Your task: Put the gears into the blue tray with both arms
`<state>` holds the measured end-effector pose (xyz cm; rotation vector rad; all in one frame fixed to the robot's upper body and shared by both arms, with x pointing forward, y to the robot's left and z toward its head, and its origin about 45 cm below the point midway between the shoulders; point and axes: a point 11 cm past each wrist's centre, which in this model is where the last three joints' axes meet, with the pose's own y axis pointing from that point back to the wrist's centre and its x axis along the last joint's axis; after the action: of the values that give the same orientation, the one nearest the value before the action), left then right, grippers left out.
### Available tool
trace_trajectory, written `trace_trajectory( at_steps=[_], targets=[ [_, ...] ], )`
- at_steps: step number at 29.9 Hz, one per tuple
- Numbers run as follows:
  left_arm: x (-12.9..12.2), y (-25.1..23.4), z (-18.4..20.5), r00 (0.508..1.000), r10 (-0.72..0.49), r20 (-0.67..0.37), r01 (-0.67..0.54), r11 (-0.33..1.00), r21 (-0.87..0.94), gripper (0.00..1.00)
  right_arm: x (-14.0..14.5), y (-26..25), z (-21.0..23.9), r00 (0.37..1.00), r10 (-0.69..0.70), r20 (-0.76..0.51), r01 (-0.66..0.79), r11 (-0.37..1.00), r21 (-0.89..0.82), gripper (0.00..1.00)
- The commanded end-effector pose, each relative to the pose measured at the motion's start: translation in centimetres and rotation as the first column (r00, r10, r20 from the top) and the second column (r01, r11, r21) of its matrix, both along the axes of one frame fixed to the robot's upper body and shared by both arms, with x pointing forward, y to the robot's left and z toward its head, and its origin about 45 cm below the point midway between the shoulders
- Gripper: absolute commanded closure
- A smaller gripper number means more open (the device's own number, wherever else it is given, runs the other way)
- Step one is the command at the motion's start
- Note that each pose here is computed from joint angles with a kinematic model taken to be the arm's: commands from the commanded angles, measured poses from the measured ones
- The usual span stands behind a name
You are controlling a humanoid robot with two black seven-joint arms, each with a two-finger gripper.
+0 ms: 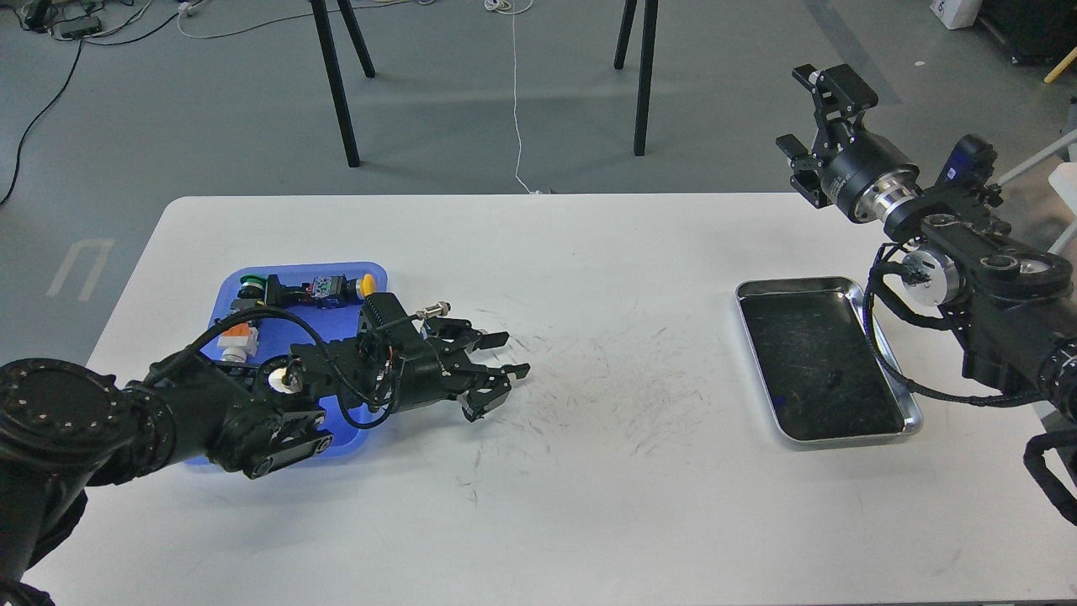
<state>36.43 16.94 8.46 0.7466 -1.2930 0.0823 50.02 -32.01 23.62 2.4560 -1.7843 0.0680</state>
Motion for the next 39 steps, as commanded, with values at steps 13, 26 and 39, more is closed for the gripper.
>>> trace_trajectory(
  at_steps=[13, 26, 39],
  targets=[
    [-0.1, 0.0, -0.1, 1.000, 0.014, -0.015, -0.014, 1.000, -0.005, 0.48, 0.0, -0.1, 0.0, 1.000, -0.001, 0.000, 0.001, 1.000, -0.002, 0.02],
    [0.0, -0.1, -0.2, 0.999, 0.031, -0.038, -0.032, 0.999, -0.011, 0.48, 0.0, 0.0, -0.2, 1.000, 0.007, -0.007, -0.007, 1.000, -0.022, 0.02],
    [-0.5, -1.5, -0.2, 0.999, 0.002, -0.046, -0.004, 1.000, -0.026, 0.48, -0.1, 0.0, -0.2, 1.000, 0.009, -0.007, -0.009, 1.000, -0.025, 0.02]
  ],
)
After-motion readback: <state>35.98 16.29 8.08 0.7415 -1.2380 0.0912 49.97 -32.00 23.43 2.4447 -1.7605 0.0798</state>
